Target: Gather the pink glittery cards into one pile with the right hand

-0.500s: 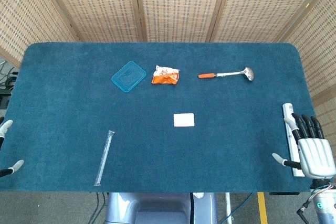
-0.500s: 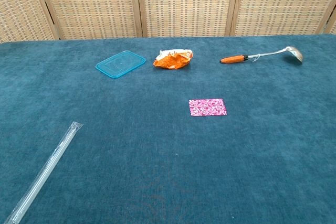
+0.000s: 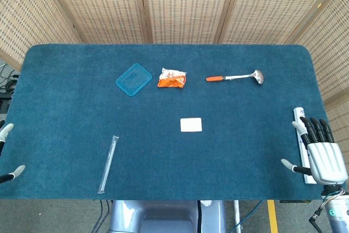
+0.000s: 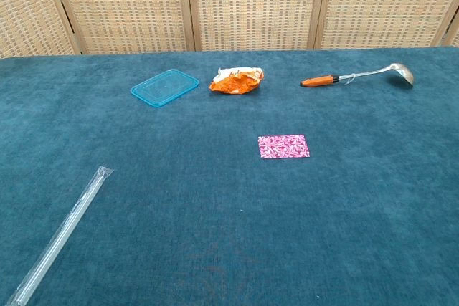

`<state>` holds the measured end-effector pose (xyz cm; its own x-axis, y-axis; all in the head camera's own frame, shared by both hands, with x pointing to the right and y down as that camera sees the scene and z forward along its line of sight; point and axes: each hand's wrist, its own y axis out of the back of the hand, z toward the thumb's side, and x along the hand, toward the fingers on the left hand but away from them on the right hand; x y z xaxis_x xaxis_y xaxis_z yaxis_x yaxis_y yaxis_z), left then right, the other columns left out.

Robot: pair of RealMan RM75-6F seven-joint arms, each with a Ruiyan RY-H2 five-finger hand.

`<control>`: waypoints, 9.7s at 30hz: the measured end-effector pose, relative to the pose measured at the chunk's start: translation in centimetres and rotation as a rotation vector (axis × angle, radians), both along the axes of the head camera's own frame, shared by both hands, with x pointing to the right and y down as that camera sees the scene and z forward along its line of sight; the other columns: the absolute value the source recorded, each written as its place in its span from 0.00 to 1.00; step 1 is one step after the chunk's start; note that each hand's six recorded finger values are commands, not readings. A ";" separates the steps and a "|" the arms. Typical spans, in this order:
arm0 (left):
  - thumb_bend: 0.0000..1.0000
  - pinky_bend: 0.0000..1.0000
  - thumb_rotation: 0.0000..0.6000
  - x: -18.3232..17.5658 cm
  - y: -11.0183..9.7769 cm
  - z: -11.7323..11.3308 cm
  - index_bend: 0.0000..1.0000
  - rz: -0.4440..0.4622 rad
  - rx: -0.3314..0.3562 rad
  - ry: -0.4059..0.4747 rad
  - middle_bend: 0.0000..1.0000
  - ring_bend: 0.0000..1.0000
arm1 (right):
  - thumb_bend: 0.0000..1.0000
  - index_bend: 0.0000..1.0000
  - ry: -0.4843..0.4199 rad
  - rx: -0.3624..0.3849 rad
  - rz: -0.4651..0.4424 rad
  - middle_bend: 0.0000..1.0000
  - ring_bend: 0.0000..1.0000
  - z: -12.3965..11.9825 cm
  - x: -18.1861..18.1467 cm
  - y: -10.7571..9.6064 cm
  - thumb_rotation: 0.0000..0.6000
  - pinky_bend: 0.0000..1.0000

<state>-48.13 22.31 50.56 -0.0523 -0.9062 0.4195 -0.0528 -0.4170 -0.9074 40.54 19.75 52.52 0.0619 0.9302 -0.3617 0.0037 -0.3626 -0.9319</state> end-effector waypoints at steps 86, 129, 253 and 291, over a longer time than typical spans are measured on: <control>0.05 0.00 1.00 0.4 -2.0 0.2 0.00 0.000 -0.013 -0.037 0.00 0.00 | 0.93 0.14 -0.065 -0.518 -0.673 0.11 0.00 20.4 -21.0 -8.9 1.00 0.00; 0.05 0.00 1.00 0.2 -1.6 0.4 0.00 -0.008 -0.016 -0.040 0.00 0.00 | 0.93 0.14 -0.023 -0.541 -0.882 0.11 0.00 18.4 -20.4 -3.0 1.00 0.00; 0.05 0.00 1.00 -0.7 -0.6 0.2 0.00 -0.035 -0.024 -0.058 0.00 0.00 | 0.93 0.14 0.201 -0.513 -0.735 0.12 0.00 21.3 -14.4 -9.6 1.00 0.00; 0.05 0.00 1.00 -0.9 -0.6 0.1 0.00 -0.032 -0.020 -0.043 0.00 0.00 | 0.11 0.36 -0.116 -0.398 -0.494 0.16 0.00 18.4 -19.1 -11.6 1.00 0.00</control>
